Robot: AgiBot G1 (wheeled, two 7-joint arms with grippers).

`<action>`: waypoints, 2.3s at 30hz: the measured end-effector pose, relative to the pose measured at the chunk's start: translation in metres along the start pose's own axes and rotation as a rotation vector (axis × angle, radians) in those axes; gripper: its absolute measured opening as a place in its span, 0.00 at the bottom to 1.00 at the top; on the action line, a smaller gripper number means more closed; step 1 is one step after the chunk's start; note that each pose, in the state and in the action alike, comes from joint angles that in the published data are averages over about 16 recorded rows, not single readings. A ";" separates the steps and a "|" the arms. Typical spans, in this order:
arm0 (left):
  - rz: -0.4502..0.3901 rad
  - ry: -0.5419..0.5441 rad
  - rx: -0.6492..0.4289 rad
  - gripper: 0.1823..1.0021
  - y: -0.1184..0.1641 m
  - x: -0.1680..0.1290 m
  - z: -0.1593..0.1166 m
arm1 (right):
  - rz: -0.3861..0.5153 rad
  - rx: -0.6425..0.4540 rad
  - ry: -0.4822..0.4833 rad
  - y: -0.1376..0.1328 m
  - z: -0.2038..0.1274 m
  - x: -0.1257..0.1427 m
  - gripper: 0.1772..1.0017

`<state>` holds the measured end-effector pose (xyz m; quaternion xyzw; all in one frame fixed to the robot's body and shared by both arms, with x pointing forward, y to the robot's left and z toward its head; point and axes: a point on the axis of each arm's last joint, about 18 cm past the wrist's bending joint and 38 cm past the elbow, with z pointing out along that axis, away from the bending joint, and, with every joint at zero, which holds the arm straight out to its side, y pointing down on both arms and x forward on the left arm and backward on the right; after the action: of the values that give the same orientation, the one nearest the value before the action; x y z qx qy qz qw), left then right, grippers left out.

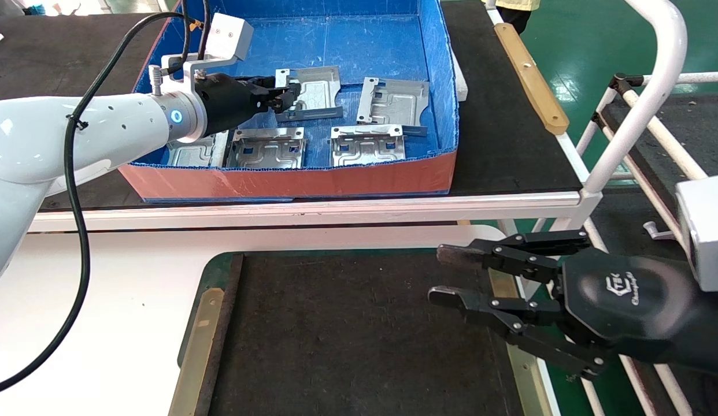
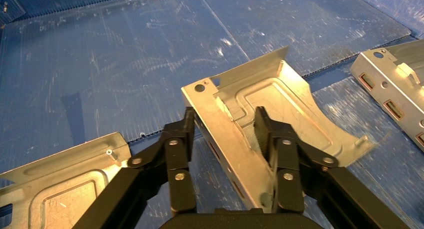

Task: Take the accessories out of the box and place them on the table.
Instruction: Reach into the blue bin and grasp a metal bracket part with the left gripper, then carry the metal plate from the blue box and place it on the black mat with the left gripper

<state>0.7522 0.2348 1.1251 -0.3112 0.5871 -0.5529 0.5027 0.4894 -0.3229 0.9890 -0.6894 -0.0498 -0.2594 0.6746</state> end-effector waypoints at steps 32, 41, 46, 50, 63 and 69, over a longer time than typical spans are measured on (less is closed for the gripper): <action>0.072 0.099 0.214 0.11 -0.079 0.037 -0.019 | 0.000 0.000 0.000 0.000 0.000 0.000 0.02; 0.135 0.227 0.304 0.11 -0.088 0.036 -0.063 | 0.000 0.000 0.000 0.000 0.000 0.000 0.02; 0.178 0.301 0.342 0.11 -0.083 0.029 -0.090 | 0.000 0.000 0.000 0.000 0.000 0.000 0.02; 0.218 0.361 0.358 0.11 -0.074 0.026 -0.108 | 0.000 0.000 0.000 0.000 0.000 0.000 0.02; 0.331 0.568 0.313 0.11 -0.030 0.033 -0.149 | 0.000 0.000 0.000 0.000 0.000 0.000 0.02; 0.361 0.658 0.285 0.11 -0.014 0.043 -0.165 | 0.000 0.000 0.000 0.000 0.000 0.000 0.02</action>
<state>0.5825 0.2475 1.1084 0.0633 0.6795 -0.6017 0.4151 0.4894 -0.3230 0.9890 -0.6894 -0.0498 -0.2594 0.6746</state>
